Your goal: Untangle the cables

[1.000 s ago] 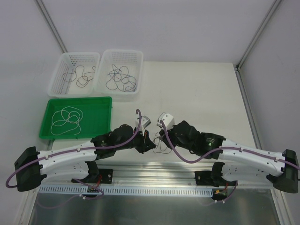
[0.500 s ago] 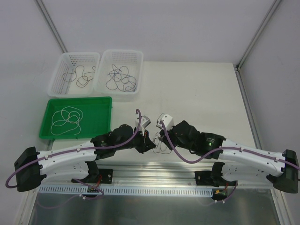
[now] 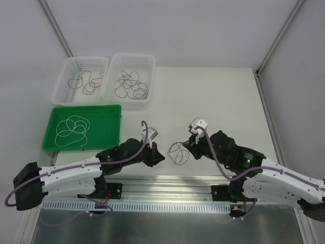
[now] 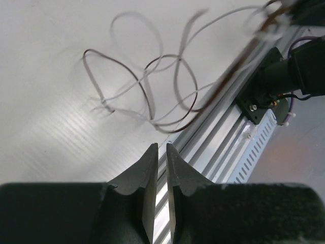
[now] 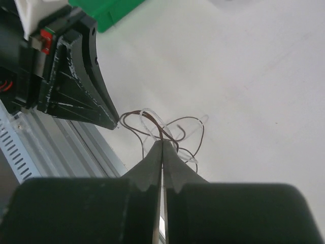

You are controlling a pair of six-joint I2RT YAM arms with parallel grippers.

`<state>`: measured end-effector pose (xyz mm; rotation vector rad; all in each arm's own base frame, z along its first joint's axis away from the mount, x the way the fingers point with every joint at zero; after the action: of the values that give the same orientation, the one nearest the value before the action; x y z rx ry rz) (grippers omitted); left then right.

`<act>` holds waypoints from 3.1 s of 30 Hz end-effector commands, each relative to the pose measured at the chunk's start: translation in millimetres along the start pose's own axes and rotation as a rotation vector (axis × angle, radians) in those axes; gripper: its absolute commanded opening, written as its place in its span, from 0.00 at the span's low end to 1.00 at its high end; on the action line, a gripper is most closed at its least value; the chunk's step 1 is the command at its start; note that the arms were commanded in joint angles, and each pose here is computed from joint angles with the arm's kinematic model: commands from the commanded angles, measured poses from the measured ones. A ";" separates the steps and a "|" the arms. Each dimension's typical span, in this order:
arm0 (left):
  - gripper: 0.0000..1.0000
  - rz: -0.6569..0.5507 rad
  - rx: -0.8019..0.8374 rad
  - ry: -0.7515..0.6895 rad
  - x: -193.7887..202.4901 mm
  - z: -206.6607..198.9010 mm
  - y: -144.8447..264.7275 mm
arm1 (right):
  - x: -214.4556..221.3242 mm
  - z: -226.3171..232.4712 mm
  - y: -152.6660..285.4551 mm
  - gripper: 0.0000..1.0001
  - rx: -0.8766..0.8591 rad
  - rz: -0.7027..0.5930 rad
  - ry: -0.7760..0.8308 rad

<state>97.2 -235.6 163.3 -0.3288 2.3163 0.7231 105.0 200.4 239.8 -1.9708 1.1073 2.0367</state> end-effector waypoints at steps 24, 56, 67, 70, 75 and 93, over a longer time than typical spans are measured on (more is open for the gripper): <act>0.67 -0.266 0.161 -0.103 -56.6 -33.7 3.1 | -4.4 15.8 -24.0 0.01 -0.139 0.050 -0.119; 0.36 -0.201 0.139 -0.063 -39.1 -19.5 -18.8 | -5.1 18.1 -16.6 0.01 -0.170 -0.007 -0.126; 0.17 -0.189 0.174 -0.049 -38.9 -24.3 -18.4 | -7.2 17.3 -16.9 0.01 -0.162 -0.020 -0.130; 0.14 -0.174 0.162 -0.019 -33.4 -20.4 -20.2 | -8.1 12.7 -16.2 0.01 -0.122 -0.037 -0.136; 0.13 -0.140 0.128 0.065 -18.0 -9.4 -22.0 | -13.8 0.1 -6.6 0.01 -0.014 -0.112 -0.172; 0.09 -0.079 0.083 0.149 4.9 6.4 -18.8 | -14.6 -25.9 17.9 0.01 0.206 -0.242 -0.271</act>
<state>102.8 -246.4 147.1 -0.4340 2.4311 0.5827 116.6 179.1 250.0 -1.6299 0.9934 1.9448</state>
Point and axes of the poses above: each gripper's point midway between its finger pads, its own y axis back along the fingers, its own z axis along the line the jaws close on, x = y × z, the point moved 7 cm from there along y, back along the fingers, and after that the axes turned 9 degrees about y, right-handed, at the moved point
